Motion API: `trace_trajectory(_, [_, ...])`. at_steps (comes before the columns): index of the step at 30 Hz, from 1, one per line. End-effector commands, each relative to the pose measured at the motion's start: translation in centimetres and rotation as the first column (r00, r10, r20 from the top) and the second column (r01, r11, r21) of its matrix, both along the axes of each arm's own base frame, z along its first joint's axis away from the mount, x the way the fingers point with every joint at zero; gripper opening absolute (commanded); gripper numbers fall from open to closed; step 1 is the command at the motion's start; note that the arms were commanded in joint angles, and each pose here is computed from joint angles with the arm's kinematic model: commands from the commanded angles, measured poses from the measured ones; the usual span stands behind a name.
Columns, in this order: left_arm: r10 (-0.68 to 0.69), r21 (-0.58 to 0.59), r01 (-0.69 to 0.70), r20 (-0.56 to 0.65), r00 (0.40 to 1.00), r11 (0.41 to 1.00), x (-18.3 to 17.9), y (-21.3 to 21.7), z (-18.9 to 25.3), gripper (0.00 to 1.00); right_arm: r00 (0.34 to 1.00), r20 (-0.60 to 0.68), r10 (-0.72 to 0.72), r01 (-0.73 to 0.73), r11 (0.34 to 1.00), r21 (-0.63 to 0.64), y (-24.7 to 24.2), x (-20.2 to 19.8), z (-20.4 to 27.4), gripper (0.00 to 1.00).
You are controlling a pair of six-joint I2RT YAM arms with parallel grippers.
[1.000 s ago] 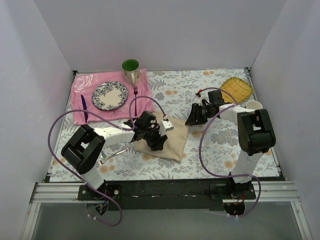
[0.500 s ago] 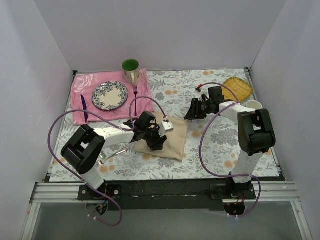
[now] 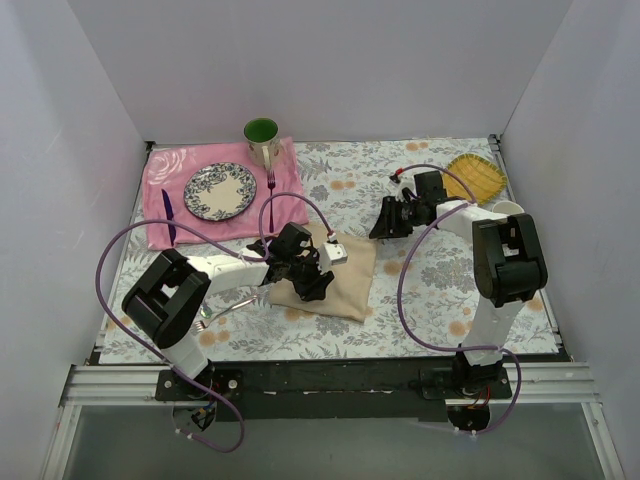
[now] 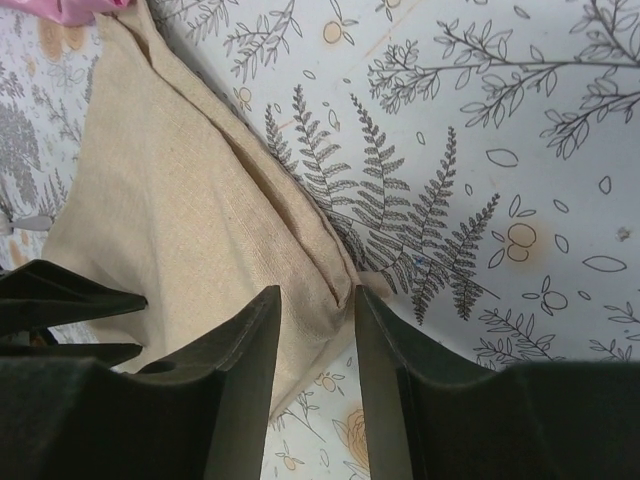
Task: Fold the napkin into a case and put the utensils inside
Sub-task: Smooth out the lower triangle-folded napkin at the center of the board.
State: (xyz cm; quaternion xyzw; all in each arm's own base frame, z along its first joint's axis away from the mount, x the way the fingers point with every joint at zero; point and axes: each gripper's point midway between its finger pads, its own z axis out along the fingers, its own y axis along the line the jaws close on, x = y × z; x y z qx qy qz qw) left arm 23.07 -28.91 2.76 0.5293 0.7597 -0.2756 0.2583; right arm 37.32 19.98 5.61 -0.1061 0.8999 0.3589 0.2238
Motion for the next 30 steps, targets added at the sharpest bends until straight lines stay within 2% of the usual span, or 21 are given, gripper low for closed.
trace_trajectory(1, [-0.008,0.053,0.01,-0.042,0.999,0.999,-1.3,1.2,-1.5,0.4,1.0,-0.002,0.025,-0.025,0.999,-0.02,0.3,0.0,0.0,0.43])
trace_trajectory(3, [-0.006,0.054,0.009,-0.047,0.999,0.999,-1.4,1.2,-1.5,0.4,0.999,-0.008,0.036,-0.036,0.999,-0.029,0.3,-0.3,-0.3,0.43])
trace_trajectory(6, [-0.007,0.054,0.01,-0.049,0.999,0.999,-1.4,1.2,-1.6,0.4,0.998,-0.019,0.053,-0.054,0.998,-0.02,0.5,-0.9,-0.5,0.37])
trace_trajectory(9, [-0.011,0.057,0.013,-0.047,0.999,0.998,-1.5,1.3,-1.7,0.4,0.998,0.003,0.059,-0.059,0.998,0.003,0.8,-0.8,0.3,0.19])
trace_trajectory(10, [-0.012,0.058,0.015,-0.045,0.999,0.998,-1.5,1.3,-1.7,0.39,0.998,0.009,0.062,-0.062,0.998,0.006,0.8,-0.7,0.6,0.09])
trace_trajectory(12, [-0.015,0.065,0.017,-0.043,0.999,0.998,-1.6,1.6,-1.9,0.39,0.998,0.021,0.063,-0.063,0.998,0.007,0.9,-0.4,1.2,0.01])
trace_trajectory(18, [-0.025,0.081,0.028,-0.038,0.999,0.996,-2.0,2.2,-2.3,0.36,0.987,0.16,0.016,-0.014,1.0,-0.018,-0.1,1.9,3.8,0.01])
trace_trajectory(23, [-0.029,0.098,0.033,-0.041,0.999,0.995,-2.3,2.6,-2.9,0.34,0.979,0.204,-0.004,0.005,1.0,-0.005,-0.6,2.1,4.4,0.01])
trace_trajectory(30, [-0.031,0.098,0.036,-0.05,0.998,0.995,-2.4,2.6,-3.0,0.32,0.991,0.135,-0.004,0.014,0.997,-0.077,-1.5,1.3,0.3,0.01])
